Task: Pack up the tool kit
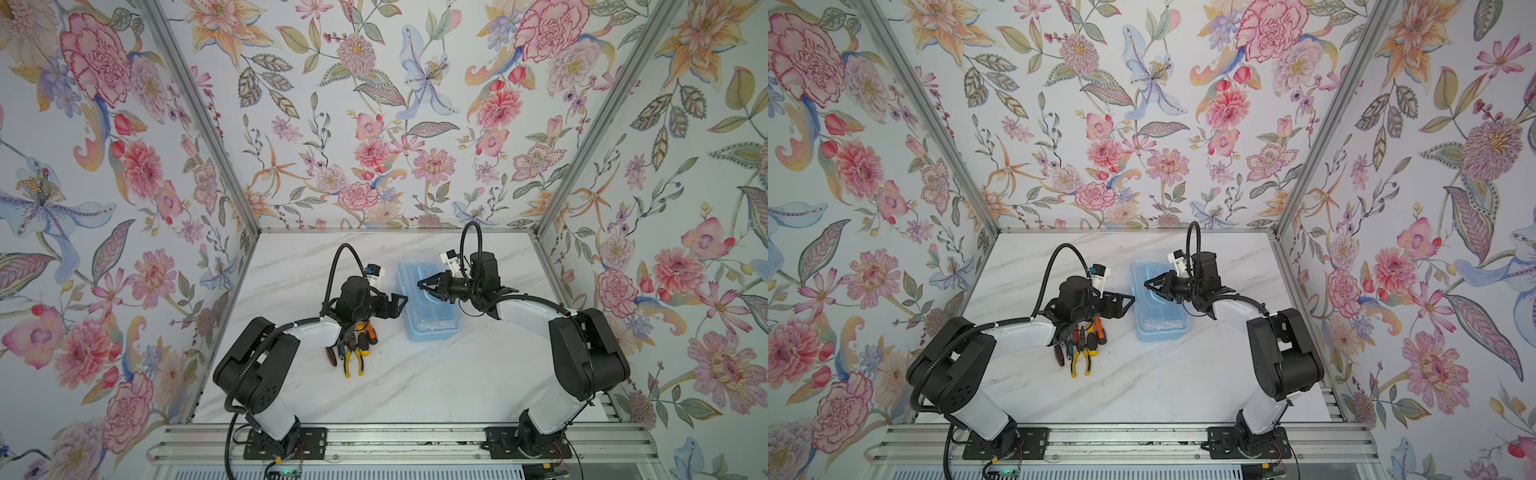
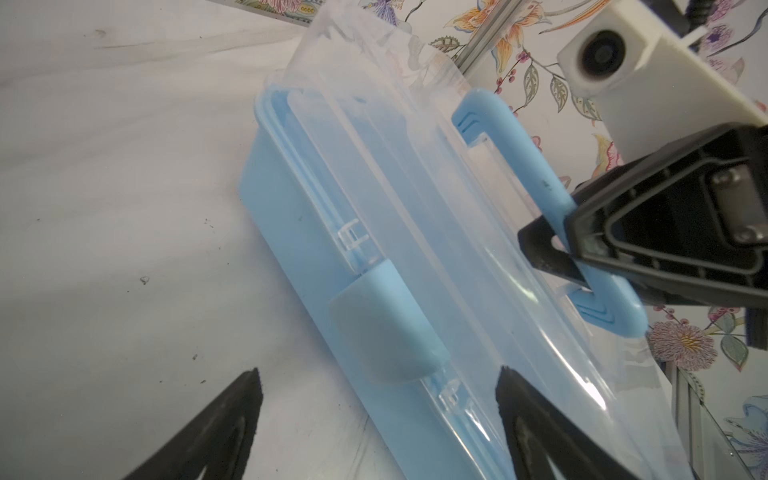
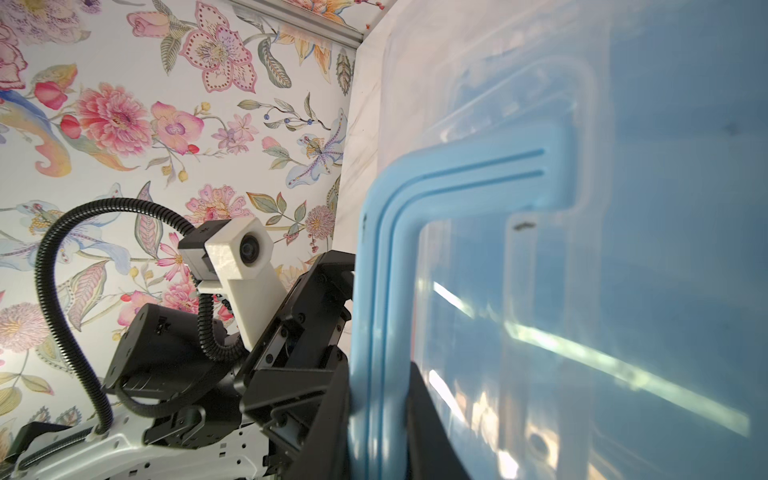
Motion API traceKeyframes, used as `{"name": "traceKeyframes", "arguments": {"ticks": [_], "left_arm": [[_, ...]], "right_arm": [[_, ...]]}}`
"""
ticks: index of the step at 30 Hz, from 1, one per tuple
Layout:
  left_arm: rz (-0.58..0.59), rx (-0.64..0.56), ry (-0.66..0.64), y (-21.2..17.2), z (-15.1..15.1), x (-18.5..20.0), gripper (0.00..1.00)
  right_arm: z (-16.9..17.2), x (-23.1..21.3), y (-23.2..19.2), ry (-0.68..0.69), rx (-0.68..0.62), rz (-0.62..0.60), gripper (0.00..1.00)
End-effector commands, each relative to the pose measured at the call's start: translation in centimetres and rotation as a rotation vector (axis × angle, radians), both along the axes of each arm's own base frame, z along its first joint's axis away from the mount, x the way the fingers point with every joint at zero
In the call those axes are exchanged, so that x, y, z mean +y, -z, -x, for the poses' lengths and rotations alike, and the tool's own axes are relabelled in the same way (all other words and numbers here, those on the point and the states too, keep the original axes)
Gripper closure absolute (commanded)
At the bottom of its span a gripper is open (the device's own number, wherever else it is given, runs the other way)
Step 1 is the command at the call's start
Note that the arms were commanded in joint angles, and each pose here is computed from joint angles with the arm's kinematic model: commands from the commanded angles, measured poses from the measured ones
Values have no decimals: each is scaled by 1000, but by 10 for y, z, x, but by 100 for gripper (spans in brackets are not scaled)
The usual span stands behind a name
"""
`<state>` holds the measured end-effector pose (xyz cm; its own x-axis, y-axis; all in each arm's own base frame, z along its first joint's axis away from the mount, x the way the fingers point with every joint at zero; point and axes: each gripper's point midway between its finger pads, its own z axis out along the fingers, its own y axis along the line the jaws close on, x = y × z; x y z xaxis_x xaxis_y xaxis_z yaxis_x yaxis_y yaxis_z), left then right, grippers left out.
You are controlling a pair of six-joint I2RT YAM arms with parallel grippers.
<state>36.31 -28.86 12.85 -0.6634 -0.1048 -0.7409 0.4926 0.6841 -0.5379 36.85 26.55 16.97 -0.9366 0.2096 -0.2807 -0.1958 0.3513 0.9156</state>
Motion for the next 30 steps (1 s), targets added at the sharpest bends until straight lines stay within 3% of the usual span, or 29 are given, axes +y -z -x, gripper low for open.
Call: {"name": "traceKeyframes", "arguments": {"ticks": [1,7,30], "left_arm": [[142,2,45,-26,2,-8,8],[322,61,65,-29,8,-7,8],[583,154,119,-9,9,-24,12]], "right_arm": [[6,-3,-10,-36,-57,-70,100],[6,-16,-9,-34,-59,-91,100],[6,-16,13,-28,-20,-73,100]]}}
